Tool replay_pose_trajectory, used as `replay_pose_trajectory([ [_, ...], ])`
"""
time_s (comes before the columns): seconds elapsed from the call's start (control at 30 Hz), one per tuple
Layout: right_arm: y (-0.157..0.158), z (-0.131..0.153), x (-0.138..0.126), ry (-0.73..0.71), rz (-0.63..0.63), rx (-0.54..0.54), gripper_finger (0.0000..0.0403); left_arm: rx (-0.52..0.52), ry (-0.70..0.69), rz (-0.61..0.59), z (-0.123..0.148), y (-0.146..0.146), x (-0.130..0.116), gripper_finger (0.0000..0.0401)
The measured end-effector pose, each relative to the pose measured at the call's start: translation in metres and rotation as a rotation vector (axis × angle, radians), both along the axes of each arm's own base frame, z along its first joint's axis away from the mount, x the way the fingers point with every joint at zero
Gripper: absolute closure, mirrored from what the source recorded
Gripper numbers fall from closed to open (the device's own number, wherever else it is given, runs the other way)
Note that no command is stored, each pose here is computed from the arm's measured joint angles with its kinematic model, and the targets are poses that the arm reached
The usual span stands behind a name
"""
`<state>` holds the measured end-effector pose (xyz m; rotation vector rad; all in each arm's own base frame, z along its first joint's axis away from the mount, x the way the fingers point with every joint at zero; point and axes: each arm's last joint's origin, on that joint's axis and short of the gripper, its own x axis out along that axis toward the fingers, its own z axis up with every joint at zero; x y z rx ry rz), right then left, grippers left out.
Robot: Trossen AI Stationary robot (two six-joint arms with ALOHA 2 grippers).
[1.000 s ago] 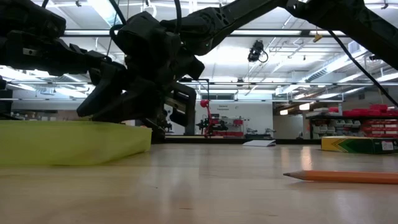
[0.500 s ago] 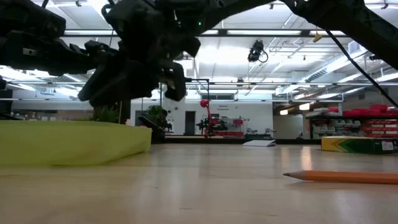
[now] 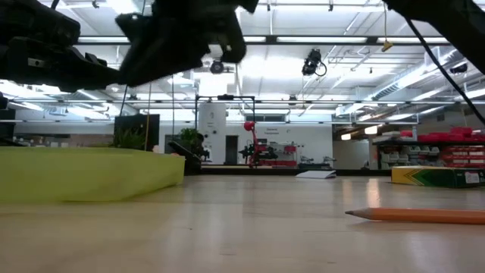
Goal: Pack school essentials
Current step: Put the yellow crayon box into the yellow pencil box
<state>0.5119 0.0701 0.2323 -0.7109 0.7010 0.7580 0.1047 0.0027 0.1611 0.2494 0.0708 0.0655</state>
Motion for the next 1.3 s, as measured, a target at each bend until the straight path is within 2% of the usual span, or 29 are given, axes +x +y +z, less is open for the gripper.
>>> replay_pose_trajectory([
  [0.3, 0.003, 0.024, -0.023, 0.145, -0.196, -0.012, 0.0326, 0.0, 0.023, 0.0, -0.002, 0.0, 0.001, 0.0372],
  [0.73, 0.002, 0.015, -0.045, 0.424, -0.457, -0.028, 0.0327, 0.0, 0.027, 0.0, -0.002, 0.0, 0.001, 0.0365],
  [0.97, -0.014, 0.013, -0.059, 0.584, -0.646, -0.059, 0.0327, 0.0, 0.027, 0.0, -0.002, 0.0, 0.001, 0.0375],
  [1.13, -0.023, 0.03, -0.071, 0.599, -0.726, -0.07, 0.0327, 0.0, 0.027, 0.0, -0.002, 0.0, 0.001, 0.037],
  [1.3, -0.033, 0.071, -0.088, 0.517, -0.785, -0.017, 0.0327, -0.001, 0.027, 0.0, -0.002, 0.0, 0.001, 0.0365],
])
